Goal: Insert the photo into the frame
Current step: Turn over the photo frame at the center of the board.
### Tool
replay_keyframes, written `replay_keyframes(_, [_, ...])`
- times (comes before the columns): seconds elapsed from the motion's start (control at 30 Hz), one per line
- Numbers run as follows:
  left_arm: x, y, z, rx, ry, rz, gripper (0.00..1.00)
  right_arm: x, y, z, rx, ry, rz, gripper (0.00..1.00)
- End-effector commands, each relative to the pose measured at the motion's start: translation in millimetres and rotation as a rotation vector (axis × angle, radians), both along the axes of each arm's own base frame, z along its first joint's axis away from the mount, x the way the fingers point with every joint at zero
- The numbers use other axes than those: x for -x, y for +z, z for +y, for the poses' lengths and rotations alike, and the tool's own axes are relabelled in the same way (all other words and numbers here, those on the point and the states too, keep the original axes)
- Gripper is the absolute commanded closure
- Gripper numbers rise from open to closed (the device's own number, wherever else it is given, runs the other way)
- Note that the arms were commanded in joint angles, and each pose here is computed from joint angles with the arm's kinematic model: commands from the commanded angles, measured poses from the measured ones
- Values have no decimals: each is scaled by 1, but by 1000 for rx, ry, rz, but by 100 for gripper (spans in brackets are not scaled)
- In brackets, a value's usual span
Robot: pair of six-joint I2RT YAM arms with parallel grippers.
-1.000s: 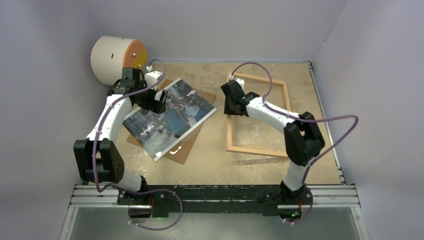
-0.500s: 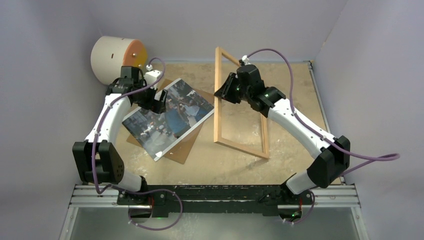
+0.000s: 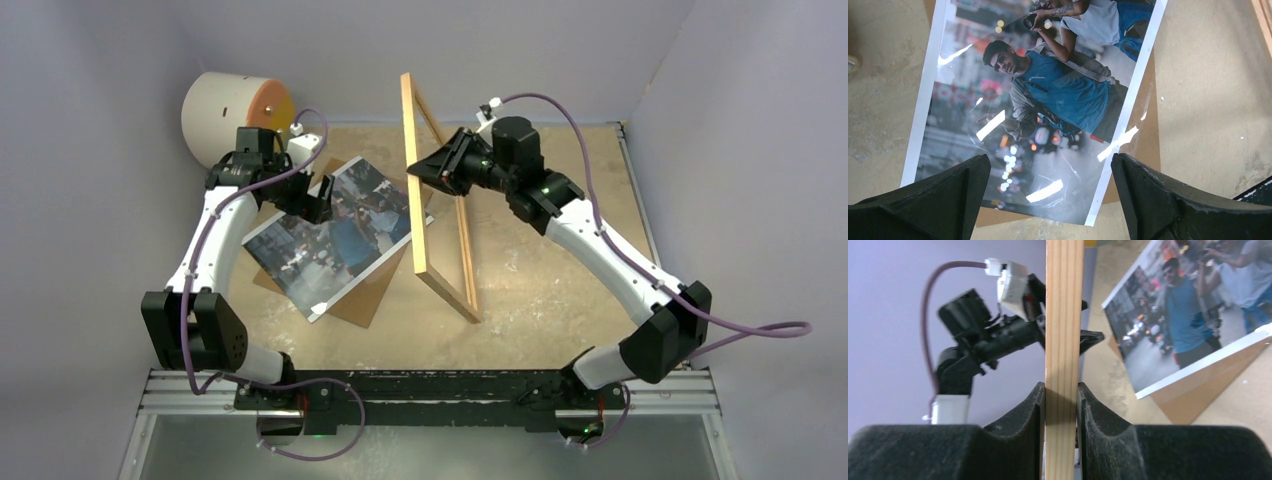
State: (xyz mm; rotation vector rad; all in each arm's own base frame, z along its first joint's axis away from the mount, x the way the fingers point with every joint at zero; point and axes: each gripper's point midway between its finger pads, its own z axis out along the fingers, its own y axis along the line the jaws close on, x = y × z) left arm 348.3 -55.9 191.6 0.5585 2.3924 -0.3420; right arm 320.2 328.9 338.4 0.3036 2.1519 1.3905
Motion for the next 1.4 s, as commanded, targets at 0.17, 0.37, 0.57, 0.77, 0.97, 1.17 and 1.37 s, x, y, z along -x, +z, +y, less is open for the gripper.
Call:
replay_keyframes(0.17, [-1,17,-9,9,-37,-55,0,11,31,-30,-355,78,19,100])
replay_keyframes(0.37, [-2,19,-11,-4,-40,-65,0,11,18,-42,-386,103,45,100])
replay_keyframes(0.57, [-2,22,-18,-12,-53,-75,0,12,3,-67,-383,87,72,89])
replay_keyframes(0.77, [-4,27,-29,-32,-73,-96,0,10,-16,-111,-359,28,112,50])
replay_keyframes(0.97, [-4,27,-45,-64,-104,-106,0,4,-22,-146,-244,-48,80,25])
replay_keyframes(1.17, [-9,25,-49,-83,-124,-90,0,5,-21,-187,-119,-182,23,15])
replay_keyframes(1.37, [-13,24,-50,-103,-135,-69,0,7,-14,-207,-77,-256,-15,17])
